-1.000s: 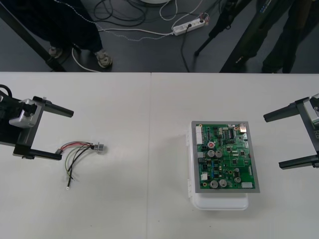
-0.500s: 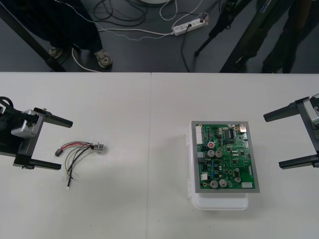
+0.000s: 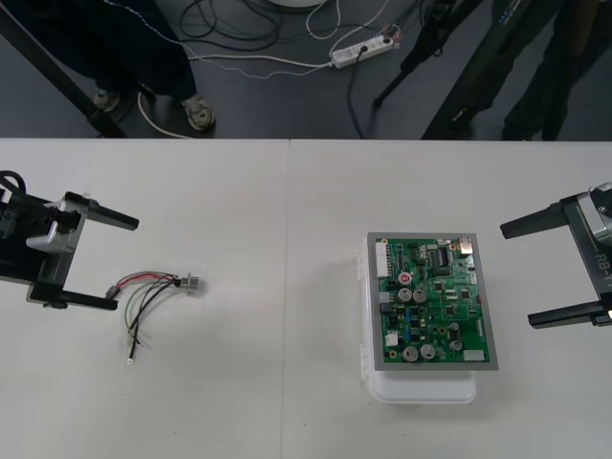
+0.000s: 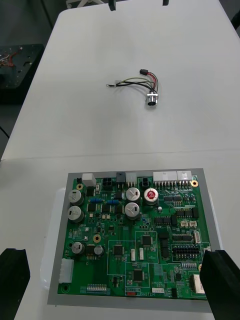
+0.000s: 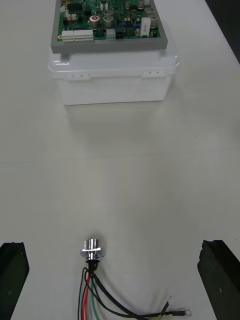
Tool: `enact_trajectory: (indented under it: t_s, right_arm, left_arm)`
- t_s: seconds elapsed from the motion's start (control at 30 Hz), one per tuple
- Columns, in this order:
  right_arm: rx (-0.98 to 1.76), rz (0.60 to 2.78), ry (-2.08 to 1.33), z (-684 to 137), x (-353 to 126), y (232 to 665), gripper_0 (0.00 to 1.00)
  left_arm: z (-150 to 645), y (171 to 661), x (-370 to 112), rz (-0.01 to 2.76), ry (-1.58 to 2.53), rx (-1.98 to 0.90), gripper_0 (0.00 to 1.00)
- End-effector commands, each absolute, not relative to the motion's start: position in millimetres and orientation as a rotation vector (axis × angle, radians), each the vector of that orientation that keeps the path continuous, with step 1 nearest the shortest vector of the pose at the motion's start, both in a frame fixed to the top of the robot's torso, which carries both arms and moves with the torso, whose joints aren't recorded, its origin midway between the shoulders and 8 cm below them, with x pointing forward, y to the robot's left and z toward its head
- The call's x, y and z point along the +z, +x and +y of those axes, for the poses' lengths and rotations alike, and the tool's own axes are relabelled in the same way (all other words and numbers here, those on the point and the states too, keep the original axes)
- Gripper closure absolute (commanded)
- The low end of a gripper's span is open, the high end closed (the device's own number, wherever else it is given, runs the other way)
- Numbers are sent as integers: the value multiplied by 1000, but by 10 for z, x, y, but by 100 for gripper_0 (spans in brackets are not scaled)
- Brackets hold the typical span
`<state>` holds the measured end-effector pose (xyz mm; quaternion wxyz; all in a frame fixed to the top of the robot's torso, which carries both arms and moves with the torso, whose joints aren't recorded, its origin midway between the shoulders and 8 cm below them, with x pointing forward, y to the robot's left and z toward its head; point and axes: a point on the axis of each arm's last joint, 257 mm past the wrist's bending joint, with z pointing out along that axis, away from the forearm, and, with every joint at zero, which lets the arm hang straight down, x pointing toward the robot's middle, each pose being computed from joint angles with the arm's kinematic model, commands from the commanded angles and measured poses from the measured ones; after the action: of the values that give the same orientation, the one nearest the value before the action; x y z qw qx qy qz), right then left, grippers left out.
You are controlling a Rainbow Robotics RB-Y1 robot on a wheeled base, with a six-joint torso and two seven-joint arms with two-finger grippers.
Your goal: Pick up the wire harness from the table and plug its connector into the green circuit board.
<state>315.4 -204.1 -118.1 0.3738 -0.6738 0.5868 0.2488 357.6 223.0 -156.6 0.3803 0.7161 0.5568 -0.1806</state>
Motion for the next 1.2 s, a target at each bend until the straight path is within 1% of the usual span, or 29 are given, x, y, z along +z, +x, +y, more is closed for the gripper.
enact_trajectory:
  t_s: [0.03,0.43,0.8,1.2]
  right_arm:
    - [714,1465,-1671,-1948,-1127,3098,0]
    - [865,1351,-1524,-1609,-1030,3052,0]
    - [999,1243,-1352,-1248,-881,3034,0]
    - [992,1168,-1307,-1160,-704,3103,0]
  left_arm:
    - [2278,3727,-1377,1219,2004,-283,0]
    - [2305,3815,-1357,901,2305,-90,0]
    - [2303,3959,-1303,462,2519,122,0]
    - [2285,3917,-1409,-54,2685,204,0]
